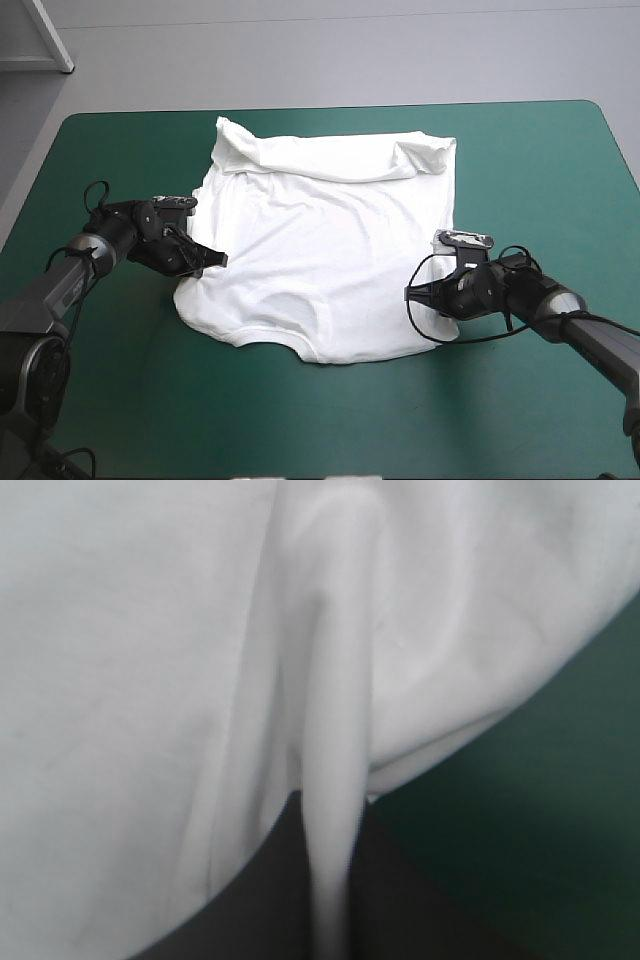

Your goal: Fold the cloth

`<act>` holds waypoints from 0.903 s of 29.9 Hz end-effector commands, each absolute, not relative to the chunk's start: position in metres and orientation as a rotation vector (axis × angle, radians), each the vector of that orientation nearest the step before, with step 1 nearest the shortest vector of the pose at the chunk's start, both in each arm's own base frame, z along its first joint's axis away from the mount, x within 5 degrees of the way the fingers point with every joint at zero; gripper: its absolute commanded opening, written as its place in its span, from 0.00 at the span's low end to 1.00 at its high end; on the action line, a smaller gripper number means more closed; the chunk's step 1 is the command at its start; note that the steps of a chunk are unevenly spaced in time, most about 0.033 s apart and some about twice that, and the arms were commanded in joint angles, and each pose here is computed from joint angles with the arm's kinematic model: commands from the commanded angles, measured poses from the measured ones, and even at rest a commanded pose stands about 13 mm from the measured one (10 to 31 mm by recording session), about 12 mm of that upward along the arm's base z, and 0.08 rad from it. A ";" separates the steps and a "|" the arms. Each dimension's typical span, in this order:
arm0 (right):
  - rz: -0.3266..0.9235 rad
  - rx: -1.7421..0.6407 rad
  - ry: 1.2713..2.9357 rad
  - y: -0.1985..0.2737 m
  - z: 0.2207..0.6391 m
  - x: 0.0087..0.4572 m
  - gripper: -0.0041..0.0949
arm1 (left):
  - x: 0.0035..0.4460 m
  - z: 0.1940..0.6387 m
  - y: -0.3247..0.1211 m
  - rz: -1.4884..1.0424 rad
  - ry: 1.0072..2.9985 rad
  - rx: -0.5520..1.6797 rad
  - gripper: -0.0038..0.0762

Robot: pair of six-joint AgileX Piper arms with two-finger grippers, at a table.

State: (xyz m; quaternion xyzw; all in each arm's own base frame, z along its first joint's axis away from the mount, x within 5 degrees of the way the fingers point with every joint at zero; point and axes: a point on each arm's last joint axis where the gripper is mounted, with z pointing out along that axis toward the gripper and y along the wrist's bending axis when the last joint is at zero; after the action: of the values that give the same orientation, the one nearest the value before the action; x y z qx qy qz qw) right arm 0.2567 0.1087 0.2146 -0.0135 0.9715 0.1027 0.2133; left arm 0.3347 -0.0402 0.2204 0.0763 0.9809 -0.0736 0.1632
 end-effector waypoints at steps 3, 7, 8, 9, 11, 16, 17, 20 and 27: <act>0.354 -0.122 2.421 0.109 0.294 0.255 0.02 | 0.323 0.318 -0.041 -0.183 2.520 0.255 0.04; 0.366 -0.142 2.255 0.104 0.358 0.248 0.02 | 0.313 0.380 -0.041 -0.173 2.375 0.280 0.04; 0.368 -0.143 2.219 0.103 0.374 0.246 0.02 | 0.310 0.397 -0.041 -0.171 2.334 0.284 0.04; 0.364 -0.147 2.180 0.101 0.392 0.244 0.02 | 0.307 0.414 -0.041 -0.169 2.296 0.290 0.04; 0.358 -0.150 2.099 0.097 0.427 0.238 0.02 | 0.300 0.449 -0.040 -0.162 2.213 0.300 0.04; 0.318 -0.141 1.902 0.083 0.507 0.218 0.02 | 0.273 0.529 -0.039 -0.137 1.981 0.315 0.04; 0.311 -0.137 1.848 0.079 0.524 0.212 0.02 | 0.265 0.544 -0.038 -0.132 1.929 0.314 0.04; 0.295 -0.126 1.687 0.066 0.572 0.188 0.02 | 0.243 0.581 -0.036 -0.114 1.787 0.313 0.04; 0.238 -0.122 1.471 0.041 0.632 0.138 0.02 | 0.195 0.635 -0.031 -0.067 1.544 0.318 0.04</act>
State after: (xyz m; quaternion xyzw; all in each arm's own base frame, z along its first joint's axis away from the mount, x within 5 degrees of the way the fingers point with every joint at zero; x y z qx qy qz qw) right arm 0.1682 0.0570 0.6015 -0.0568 0.7287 0.1240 0.6711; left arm 0.2301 -0.0334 0.6012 0.1455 0.7614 -0.0348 0.6308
